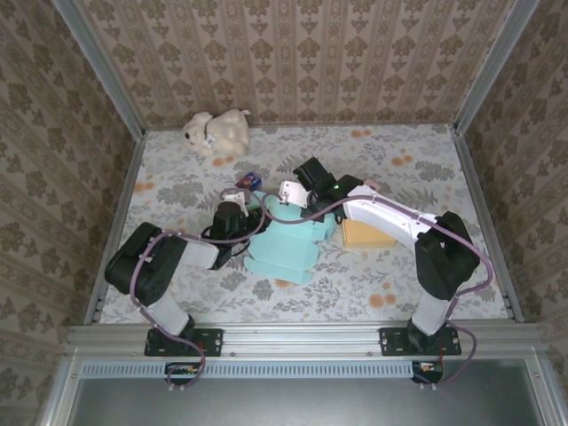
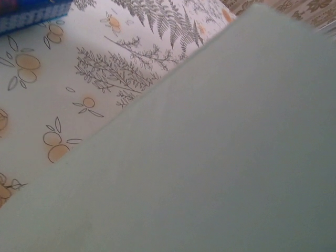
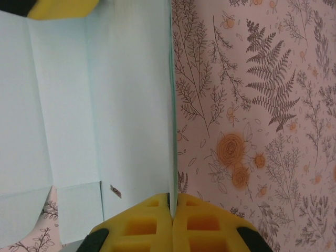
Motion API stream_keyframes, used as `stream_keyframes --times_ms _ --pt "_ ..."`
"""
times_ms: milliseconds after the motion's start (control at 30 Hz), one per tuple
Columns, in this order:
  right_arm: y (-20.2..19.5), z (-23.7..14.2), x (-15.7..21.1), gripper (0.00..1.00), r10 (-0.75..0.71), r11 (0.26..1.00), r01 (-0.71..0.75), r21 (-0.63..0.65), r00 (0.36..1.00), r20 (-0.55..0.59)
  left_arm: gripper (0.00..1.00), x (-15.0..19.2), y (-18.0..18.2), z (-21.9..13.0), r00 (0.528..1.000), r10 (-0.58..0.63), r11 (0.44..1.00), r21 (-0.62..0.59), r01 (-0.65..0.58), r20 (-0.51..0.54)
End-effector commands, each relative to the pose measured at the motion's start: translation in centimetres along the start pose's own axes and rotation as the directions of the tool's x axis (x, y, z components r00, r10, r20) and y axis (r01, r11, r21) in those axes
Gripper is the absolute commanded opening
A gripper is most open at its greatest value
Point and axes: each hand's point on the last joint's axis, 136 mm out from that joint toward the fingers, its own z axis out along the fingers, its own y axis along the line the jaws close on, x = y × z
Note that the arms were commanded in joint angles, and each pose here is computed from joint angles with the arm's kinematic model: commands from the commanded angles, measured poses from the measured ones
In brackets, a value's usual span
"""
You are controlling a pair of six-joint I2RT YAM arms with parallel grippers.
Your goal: Fold the paper box
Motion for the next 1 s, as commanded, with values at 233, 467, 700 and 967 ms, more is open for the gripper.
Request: stream_keyframes --times_ms 233,467,700,967 --pt "-2.0 0.1 -0.5 0.0 -0.005 0.989 0.003 0.147 1.0 0.018 0.32 -0.4 -1.2 -2.1 0.999 0.044 0.995 0.091 -0.046 0.021" --pt "-3.0 0.7 -0.4 0.0 -0.053 0.963 0.052 0.266 0.999 -0.004 0.43 -0.4 -1.3 -6.1 0.99 0.13 0.991 0.036 -0.131 0.047" --pt "-1.7 2.8 -0.5 0.0 -0.093 0.968 0.1 0.229 0.995 -0.038 0.49 -2.2 0.1 -12.5 0.96 0.231 0.963 -0.177 -0.203 0.156" --pt "-0.4 3.6 -1.3 0.0 -0.215 0.931 0.229 0.284 0.973 -0.079 0.5 -2.2 3.2 -15.5 0.946 0.253 0.935 -0.302 -0.185 0.204"
